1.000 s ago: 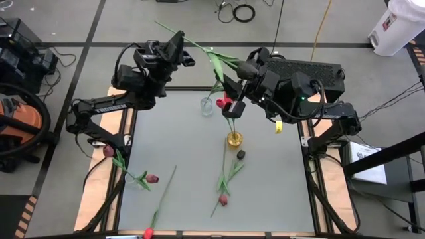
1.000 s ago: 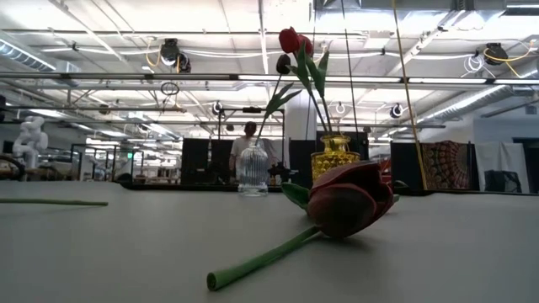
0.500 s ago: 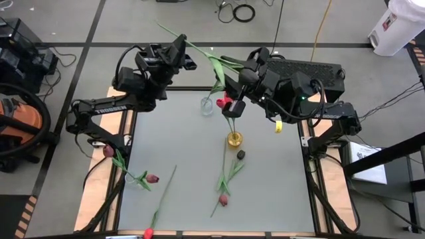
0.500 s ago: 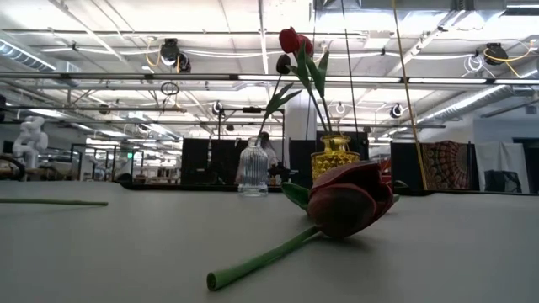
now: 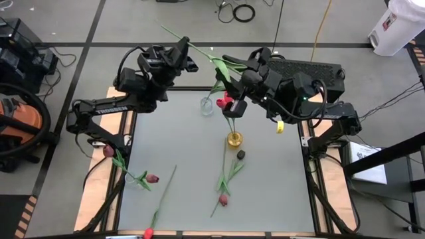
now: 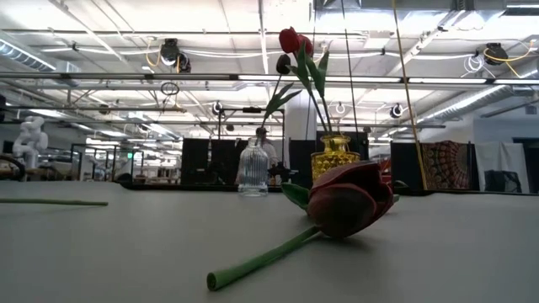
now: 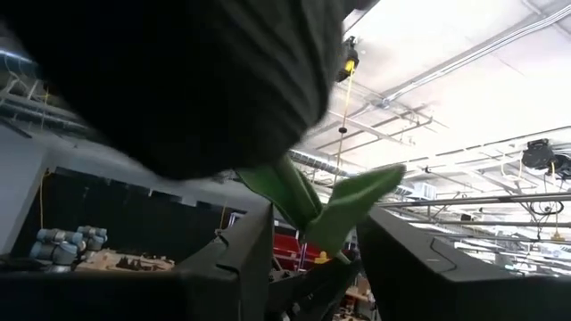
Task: Sort flowers into vase by color
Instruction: Put the right black tulip into the top transparent vase
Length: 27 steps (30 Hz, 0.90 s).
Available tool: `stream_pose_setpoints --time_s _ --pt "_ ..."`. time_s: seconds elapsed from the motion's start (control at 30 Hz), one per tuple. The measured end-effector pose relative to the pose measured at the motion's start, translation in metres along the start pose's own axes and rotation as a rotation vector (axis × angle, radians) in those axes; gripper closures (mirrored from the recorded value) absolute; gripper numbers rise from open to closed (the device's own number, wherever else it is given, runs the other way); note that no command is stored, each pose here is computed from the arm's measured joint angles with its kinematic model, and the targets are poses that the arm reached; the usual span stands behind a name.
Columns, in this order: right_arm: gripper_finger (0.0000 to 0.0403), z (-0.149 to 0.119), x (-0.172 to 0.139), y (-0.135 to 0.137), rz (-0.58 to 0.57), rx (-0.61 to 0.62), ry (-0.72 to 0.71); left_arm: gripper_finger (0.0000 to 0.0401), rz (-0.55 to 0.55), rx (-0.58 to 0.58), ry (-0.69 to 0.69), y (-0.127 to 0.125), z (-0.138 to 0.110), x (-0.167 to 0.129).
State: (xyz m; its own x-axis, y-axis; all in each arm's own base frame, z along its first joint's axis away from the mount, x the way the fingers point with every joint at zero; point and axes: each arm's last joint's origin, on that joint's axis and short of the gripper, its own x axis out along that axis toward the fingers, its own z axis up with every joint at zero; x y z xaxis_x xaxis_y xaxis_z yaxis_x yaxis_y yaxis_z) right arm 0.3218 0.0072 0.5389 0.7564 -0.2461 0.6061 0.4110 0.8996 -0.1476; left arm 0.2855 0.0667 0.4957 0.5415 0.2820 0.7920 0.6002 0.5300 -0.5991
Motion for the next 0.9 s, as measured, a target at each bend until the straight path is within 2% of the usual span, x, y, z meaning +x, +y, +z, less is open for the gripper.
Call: stream_pose_setpoints --time_s 0.17,0.47,0.77,0.9 --pt "0.0289 -0.0001 0.0 0.0 0.0 0.0 0.001 0.0401 0.002 0.0 0.001 0.0002 -0.0001 0.0" --pt "0.0392 -0.0001 0.0 0.0 -0.001 -0.005 0.001 0.0401 0.003 0.021 0.001 0.0003 -0.0001 0.0" --pt "0.04 -0.0004 -0.0001 0.0001 0.002 -0.023 0.006 0.04 -0.001 0.027 0.02 0.0003 -0.0006 0.0" --pt "0.0401 -0.0001 -0.0001 0.0001 0.0 -0.041 0.006 0.0377 -0.007 0.053 0.031 0.0001 -0.0009 0.0"
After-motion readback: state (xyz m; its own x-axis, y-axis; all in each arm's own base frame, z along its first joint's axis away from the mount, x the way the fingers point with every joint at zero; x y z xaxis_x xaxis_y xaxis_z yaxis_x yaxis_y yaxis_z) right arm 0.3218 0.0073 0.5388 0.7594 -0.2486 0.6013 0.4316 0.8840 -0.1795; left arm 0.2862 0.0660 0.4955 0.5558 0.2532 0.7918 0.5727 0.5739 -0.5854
